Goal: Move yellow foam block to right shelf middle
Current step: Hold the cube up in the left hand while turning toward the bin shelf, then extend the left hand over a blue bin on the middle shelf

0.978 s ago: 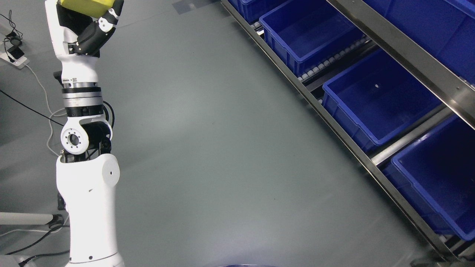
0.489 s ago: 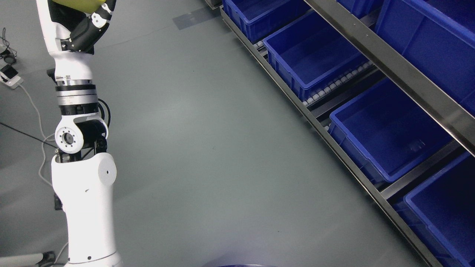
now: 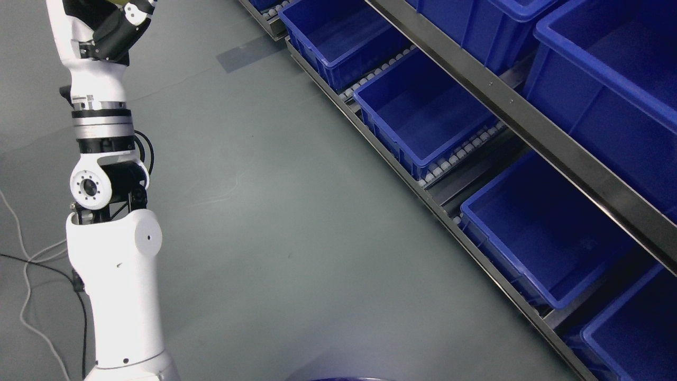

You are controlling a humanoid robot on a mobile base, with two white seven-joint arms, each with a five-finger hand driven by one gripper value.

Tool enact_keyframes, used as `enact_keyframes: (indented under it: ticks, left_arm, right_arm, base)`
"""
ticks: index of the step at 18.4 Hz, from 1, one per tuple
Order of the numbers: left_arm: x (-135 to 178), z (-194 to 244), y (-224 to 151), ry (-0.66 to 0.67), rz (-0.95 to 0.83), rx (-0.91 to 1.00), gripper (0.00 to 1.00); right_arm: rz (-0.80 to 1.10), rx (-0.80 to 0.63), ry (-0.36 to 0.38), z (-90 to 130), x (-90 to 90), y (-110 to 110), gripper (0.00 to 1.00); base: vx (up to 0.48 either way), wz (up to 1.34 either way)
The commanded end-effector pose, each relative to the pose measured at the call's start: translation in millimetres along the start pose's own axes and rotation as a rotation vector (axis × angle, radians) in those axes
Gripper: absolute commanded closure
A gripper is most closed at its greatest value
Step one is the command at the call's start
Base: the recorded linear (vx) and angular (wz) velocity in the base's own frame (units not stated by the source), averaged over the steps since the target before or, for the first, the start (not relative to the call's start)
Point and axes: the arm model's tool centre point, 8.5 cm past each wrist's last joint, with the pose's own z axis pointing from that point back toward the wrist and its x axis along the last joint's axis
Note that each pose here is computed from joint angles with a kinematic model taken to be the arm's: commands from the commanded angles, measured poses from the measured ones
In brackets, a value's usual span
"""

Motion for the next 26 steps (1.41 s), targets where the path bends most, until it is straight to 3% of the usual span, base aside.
enact_keyframes:
  ticks: [1, 7, 9, 19, 23, 26]
  left_arm:
    - [38.9, -48.0, -10.1, -0.085, -0.003, -0.048, 0.77]
    - [79.0, -112.2, -65.4, -0.080, 0.010, -0.254, 0.77]
    - [77.8, -117.9, -75.0, -0.044, -0.081, -0.321, 0.77]
    - [-9.1, -72.1, -112.8, 0.291, -0.581, -0.891, 0.75]
    - [-36.3, -59.6, -108.6, 0.383, -0.652, -0.940, 0.72]
    - [-57.9, -38.7, -122.3, 0.424, -0.596, -0.966, 0.70]
  right_arm:
    - [-0.008, -0.017, 0.008, -0.2, -10.0, -11.3, 0.00]
    - [-0.008, -0.017, 0.008, -0.2, -10.0, -11.3, 0.00]
    - [-0.008, -0.017, 0.008, -0.2, -10.0, -11.3, 0.00]
    - [-0.008, -0.017, 0.007, -0.3, -9.0, -11.3, 0.00]
    - [-0.008, -0.017, 0.008, -0.2, -10.0, -11.3, 0.00]
    - [-0.008, -0.017, 0.007, -0.3, -9.0, -11.3, 0.00]
  base:
    - [0.377, -0.11]
    - [0.357, -0.26]
    - [0.296, -0.44]
    - [0.219, -0.43]
    - [0.047, -0.08]
    - [0.018, 0.01]
